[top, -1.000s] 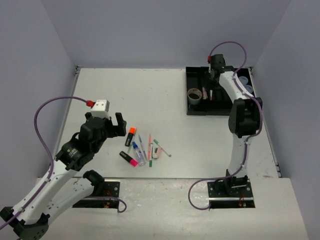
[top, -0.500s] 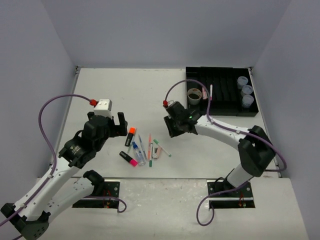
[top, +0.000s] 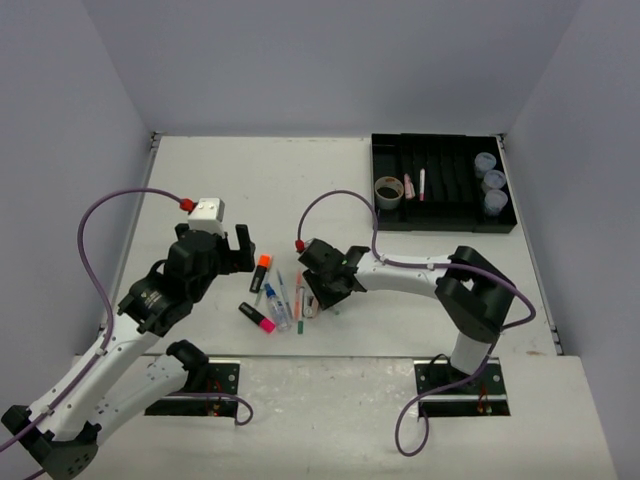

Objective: Sort the stationery into containers
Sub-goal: Pick up the pen from the center of the board, then place the pen in the storage box, then pick up the pen from the center of the board.

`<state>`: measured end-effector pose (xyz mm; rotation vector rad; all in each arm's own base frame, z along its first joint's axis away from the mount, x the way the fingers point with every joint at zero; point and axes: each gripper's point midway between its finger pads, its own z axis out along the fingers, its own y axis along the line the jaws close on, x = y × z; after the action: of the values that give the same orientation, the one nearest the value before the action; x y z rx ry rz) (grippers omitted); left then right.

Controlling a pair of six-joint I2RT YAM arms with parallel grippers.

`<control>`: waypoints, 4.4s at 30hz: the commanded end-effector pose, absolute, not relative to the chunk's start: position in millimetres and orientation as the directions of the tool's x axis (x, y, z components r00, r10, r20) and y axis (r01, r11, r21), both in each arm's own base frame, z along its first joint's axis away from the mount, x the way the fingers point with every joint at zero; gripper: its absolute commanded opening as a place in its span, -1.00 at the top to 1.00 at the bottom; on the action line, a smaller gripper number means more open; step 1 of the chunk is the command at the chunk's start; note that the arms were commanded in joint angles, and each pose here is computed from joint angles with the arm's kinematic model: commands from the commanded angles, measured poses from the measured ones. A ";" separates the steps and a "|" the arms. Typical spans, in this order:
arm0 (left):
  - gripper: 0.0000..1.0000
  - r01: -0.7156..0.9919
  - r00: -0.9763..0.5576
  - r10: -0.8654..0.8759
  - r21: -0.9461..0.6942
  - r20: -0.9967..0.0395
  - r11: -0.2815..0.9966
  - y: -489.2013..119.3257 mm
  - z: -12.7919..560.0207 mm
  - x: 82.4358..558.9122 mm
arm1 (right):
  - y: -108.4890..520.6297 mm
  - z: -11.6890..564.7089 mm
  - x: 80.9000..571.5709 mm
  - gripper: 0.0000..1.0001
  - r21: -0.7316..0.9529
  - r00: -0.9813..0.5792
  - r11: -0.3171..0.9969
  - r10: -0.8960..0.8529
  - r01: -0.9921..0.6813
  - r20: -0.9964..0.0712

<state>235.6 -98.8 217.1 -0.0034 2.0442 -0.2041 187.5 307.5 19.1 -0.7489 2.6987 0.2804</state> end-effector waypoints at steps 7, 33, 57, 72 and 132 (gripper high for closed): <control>-1.00 0.100 -0.434 -0.082 -0.138 -0.897 0.985 -99.1 224.8 239.5 | 302.1 21.1 199.0 0.31 0.031 -0.809 0.874 -0.435 -0.485 -0.395; -1.00 0.110 -0.430 -0.084 -0.145 -0.899 0.983 -100.3 226.4 238.1 | 142.5 115.4 362.6 0.96 -0.021 -0.795 0.998 -0.053 -0.051 -0.605; -1.00 0.122 -0.434 -0.078 -0.144 -0.898 0.982 -102.5 225.4 238.0 | 11.5 78.7 538.7 0.92 -0.178 -0.838 0.971 0.036 0.157 -0.544; -1.00 0.127 -0.422 -0.087 -0.153 -0.903 0.980 -102.1 229.5 236.4 | 14.7 86.1 524.9 0.29 -0.153 -0.842 0.973 0.067 0.175 -0.535; -1.00 0.113 -0.403 -0.102 -0.160 -0.910 0.981 -97.7 234.3 234.9 | 365.9 31.7 161.6 0.31 0.067 -0.869 0.951 -0.247 -0.303 -0.429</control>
<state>230.6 -98.5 227.3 -0.0058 2.0071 -0.2438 151.0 368.2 32.5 -0.4493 2.7003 0.2629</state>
